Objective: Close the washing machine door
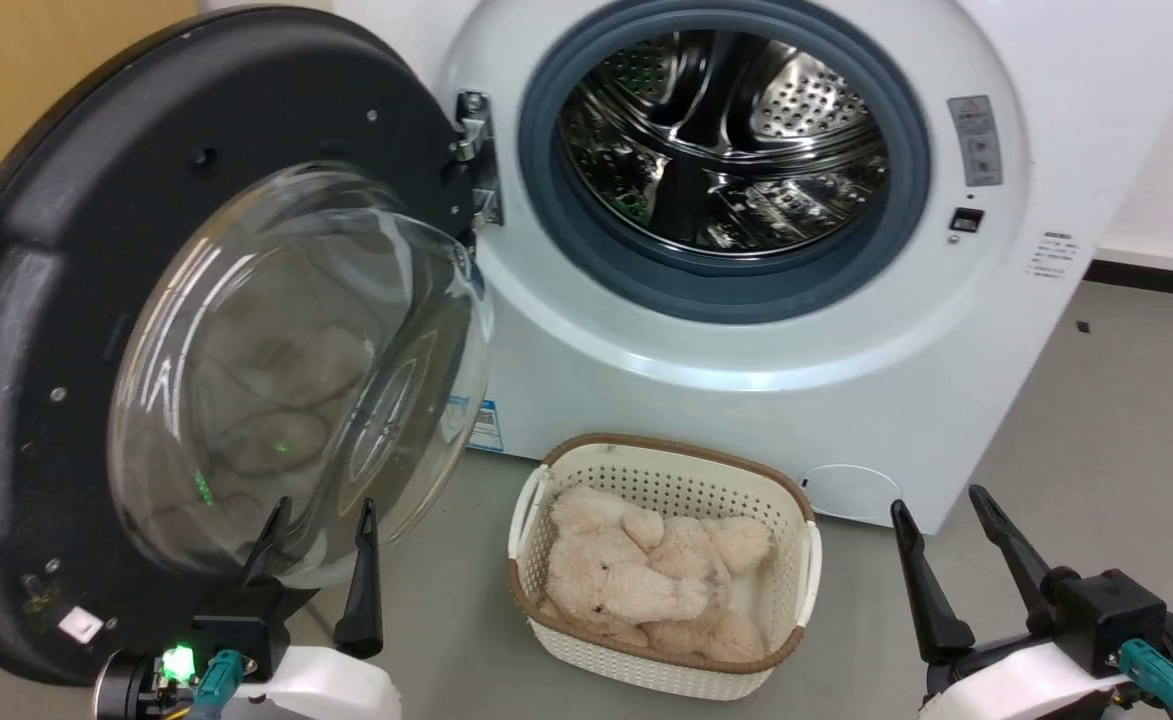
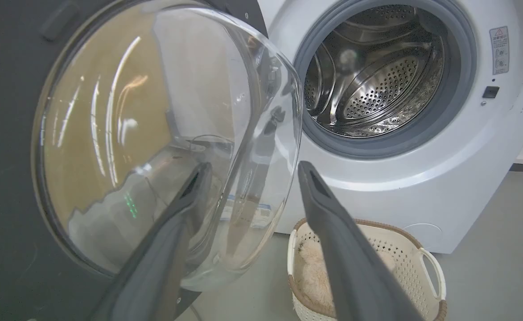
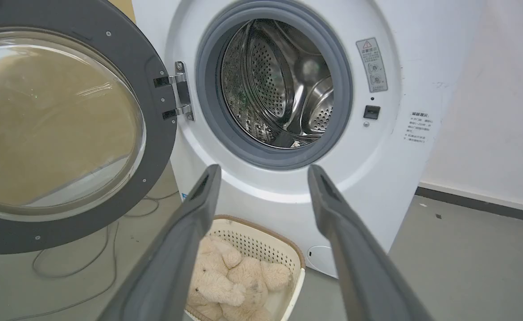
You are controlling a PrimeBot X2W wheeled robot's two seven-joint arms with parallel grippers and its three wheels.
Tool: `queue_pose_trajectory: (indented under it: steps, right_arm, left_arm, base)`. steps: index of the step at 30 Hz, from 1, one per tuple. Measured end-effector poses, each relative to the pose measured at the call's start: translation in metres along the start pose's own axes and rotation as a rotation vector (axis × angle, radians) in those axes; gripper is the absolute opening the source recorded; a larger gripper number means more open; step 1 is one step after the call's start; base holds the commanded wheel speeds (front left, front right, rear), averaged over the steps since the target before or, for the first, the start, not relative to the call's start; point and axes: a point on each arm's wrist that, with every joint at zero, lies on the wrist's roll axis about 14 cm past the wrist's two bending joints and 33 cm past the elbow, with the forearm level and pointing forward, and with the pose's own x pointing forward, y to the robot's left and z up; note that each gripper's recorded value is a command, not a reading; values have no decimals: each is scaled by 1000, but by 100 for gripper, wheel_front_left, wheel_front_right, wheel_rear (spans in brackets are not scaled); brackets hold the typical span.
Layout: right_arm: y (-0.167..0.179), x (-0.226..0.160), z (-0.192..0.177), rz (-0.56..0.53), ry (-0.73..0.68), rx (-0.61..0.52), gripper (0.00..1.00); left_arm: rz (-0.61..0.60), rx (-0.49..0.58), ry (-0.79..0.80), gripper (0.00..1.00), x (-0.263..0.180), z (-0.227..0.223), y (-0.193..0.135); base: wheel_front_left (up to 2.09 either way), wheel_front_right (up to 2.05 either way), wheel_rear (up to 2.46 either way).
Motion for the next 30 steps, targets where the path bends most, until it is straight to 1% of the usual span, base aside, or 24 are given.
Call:
queue_pose_trajectory:
  steps: [14, 30]
  right_arm:
    - [34, 15, -3, 105, -14, 29, 100]
    - [69, 31, -2, 214, -40, 68, 100]
  left_arm:
    - [107, -5, -28, 100, -17, 5, 31]
    - [211, -4, -54, 100, -36, 9, 57]
  base:
    - [0, 0, 0]
    - [0, 0, 0]
